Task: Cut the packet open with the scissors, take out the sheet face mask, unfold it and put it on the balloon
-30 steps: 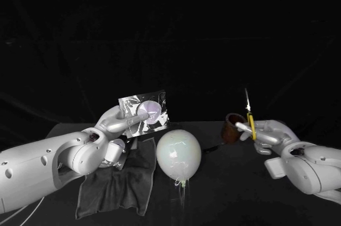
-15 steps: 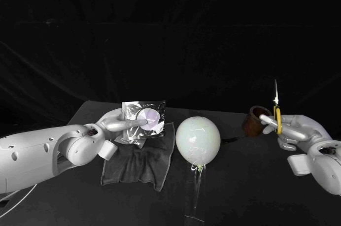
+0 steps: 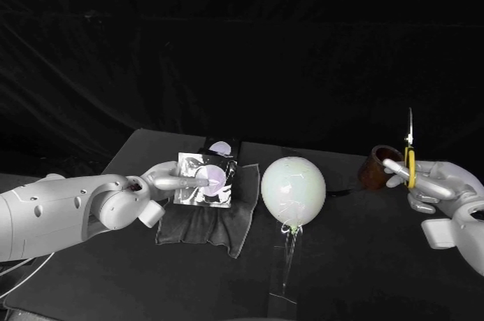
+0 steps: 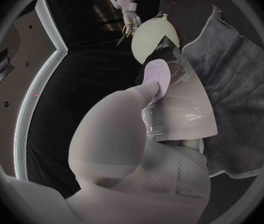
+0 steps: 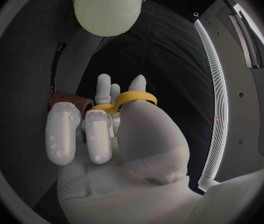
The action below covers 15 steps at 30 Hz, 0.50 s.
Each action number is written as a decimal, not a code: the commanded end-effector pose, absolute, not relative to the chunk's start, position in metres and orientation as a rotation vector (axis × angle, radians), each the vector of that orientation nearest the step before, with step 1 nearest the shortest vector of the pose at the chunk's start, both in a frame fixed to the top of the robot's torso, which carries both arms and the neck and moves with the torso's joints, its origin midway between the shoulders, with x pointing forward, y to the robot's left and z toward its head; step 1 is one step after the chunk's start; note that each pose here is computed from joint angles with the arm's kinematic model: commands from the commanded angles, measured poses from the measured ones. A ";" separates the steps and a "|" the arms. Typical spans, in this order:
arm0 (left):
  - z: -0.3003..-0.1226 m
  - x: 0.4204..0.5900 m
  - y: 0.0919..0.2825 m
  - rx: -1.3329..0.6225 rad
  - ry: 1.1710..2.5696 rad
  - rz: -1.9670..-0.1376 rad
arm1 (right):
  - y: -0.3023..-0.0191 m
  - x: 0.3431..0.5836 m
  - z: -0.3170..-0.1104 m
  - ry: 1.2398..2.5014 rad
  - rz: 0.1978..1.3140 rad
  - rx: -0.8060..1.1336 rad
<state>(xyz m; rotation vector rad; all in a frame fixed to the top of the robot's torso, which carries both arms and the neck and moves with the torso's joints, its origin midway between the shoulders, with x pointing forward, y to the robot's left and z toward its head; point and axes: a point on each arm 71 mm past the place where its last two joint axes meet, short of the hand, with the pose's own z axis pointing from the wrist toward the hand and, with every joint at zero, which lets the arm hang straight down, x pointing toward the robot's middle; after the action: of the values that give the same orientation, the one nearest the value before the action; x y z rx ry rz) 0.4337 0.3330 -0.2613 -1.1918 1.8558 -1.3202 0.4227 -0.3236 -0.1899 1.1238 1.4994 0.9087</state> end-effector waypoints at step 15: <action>-0.284 0.426 0.336 -1.083 2.018 -1.046 | -0.319 0.423 -0.190 1.507 0.943 1.105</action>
<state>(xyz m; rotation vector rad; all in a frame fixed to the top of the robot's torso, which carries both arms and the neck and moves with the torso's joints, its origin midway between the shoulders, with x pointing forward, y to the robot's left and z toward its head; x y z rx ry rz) 0.4253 0.3339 -0.2824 -1.1305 1.9974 -1.1424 0.4229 -0.3220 -0.1910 1.1242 1.5037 0.9145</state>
